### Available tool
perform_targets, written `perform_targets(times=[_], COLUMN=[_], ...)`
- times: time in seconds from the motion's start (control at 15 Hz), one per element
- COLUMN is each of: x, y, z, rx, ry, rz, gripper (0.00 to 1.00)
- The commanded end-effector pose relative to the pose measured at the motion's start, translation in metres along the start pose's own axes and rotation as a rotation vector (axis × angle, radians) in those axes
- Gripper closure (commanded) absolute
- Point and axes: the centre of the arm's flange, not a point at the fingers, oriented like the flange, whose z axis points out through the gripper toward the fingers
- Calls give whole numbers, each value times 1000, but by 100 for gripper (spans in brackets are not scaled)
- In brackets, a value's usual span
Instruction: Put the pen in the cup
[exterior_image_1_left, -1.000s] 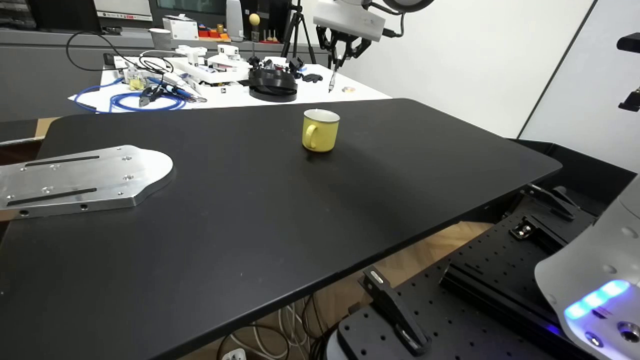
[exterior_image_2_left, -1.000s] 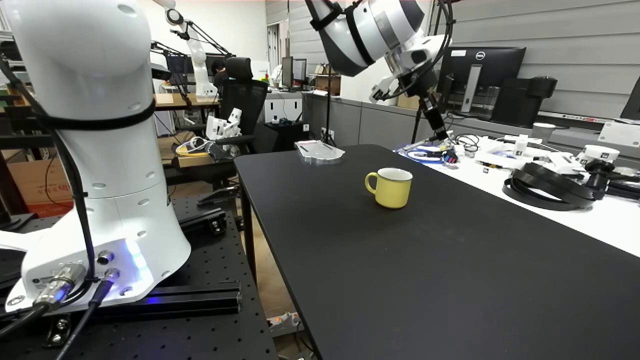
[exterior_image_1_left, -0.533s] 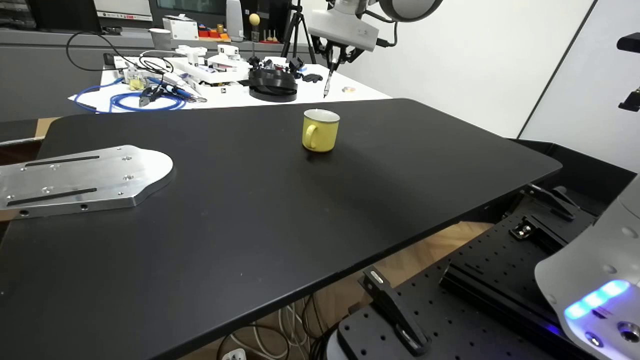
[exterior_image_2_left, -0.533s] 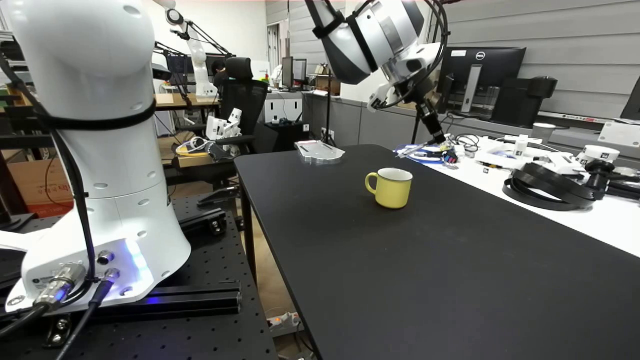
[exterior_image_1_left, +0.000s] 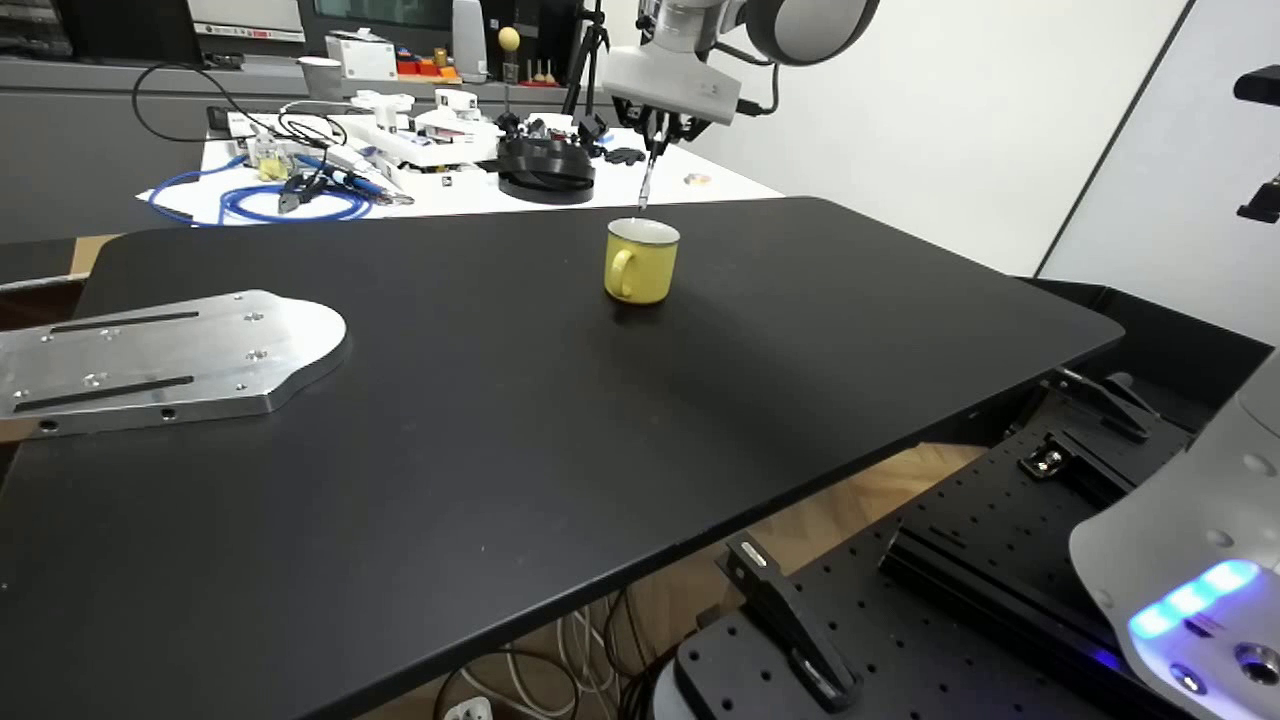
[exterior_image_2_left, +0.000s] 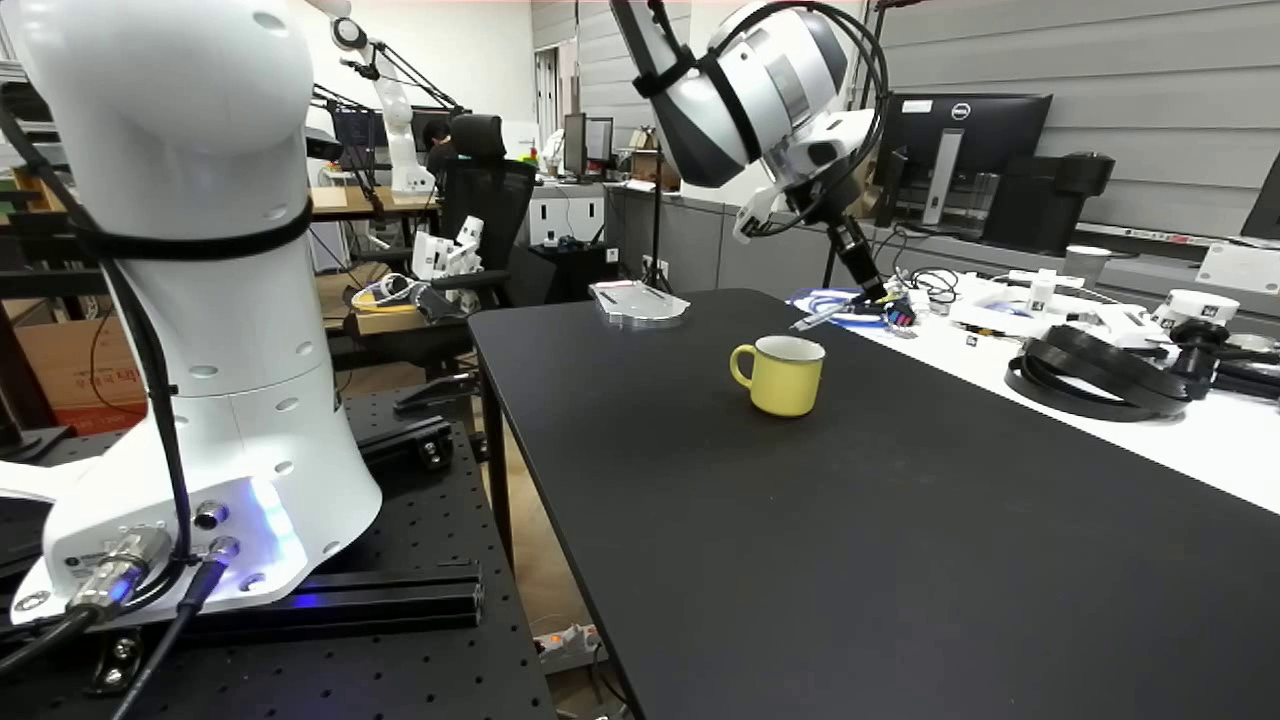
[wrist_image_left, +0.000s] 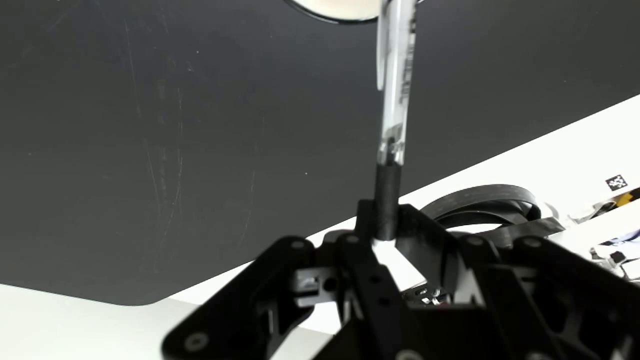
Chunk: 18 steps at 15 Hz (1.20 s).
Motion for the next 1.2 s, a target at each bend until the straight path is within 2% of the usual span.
perform_targets(times=[0.0, 1.13], x=[-6, -38], y=[-6, -6], z=[11, 31], rx=[10, -60], ry=[29, -34], rz=[17, -4], gripper=[95, 95])
